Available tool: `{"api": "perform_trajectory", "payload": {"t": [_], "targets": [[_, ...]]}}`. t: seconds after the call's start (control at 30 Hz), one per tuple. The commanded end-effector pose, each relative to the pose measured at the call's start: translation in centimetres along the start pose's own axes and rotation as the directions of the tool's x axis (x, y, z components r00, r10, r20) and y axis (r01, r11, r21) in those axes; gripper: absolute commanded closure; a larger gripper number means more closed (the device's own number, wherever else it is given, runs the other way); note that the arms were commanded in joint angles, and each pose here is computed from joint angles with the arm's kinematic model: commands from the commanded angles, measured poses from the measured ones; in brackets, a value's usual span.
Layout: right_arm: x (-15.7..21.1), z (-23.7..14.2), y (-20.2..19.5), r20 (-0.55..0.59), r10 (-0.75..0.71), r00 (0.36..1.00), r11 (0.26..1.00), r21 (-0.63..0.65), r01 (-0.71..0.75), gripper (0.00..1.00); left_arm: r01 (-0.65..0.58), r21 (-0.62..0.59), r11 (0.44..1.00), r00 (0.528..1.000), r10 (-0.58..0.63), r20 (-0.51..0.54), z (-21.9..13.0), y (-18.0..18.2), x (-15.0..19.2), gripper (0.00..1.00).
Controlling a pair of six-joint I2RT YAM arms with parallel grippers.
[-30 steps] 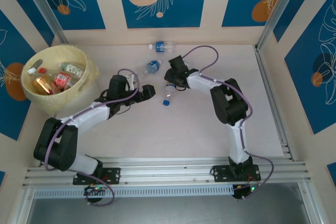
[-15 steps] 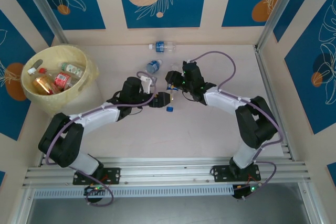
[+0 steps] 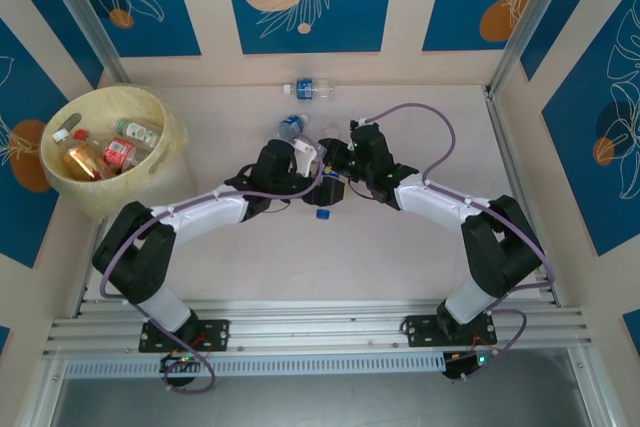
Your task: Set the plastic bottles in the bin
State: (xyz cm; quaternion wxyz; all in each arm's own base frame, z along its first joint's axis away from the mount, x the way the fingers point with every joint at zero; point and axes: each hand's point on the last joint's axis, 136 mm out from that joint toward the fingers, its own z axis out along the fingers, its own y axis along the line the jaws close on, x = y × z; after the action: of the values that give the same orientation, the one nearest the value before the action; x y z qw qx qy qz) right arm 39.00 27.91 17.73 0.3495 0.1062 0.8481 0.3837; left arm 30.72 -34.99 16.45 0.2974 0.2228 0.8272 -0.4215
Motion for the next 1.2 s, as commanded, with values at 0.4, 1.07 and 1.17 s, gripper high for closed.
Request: {"api": "perform_trajectory", "payload": {"t": [0.4, 1.07, 1.17], "targets": [[-2.1, -3.7, 4.9, -0.05, 0.039, 0.998, 0.983, -0.18, -0.048, 0.2, -0.055, -0.009, 0.998, 0.997, 0.055, 0.062, -0.5, -0.7, -1.8, 0.45], [-7.6, -14.8, 6.9, 0.15, -0.138, 0.979, 0.962, -0.215, 0.169, 0.05, -0.131, -0.527, 0.84, 0.908, 0.316, 0.276, -13.8, 2.0, -9.5, 0.49], [-7.8, -15.5, 6.1, 0.186, -0.129, 0.974, 0.967, -0.195, 0.165, 0.03, -0.078, -0.621, 0.78, 0.875, 0.352, 0.333, -18.0, 2.3, -11.7, 0.5]]}}
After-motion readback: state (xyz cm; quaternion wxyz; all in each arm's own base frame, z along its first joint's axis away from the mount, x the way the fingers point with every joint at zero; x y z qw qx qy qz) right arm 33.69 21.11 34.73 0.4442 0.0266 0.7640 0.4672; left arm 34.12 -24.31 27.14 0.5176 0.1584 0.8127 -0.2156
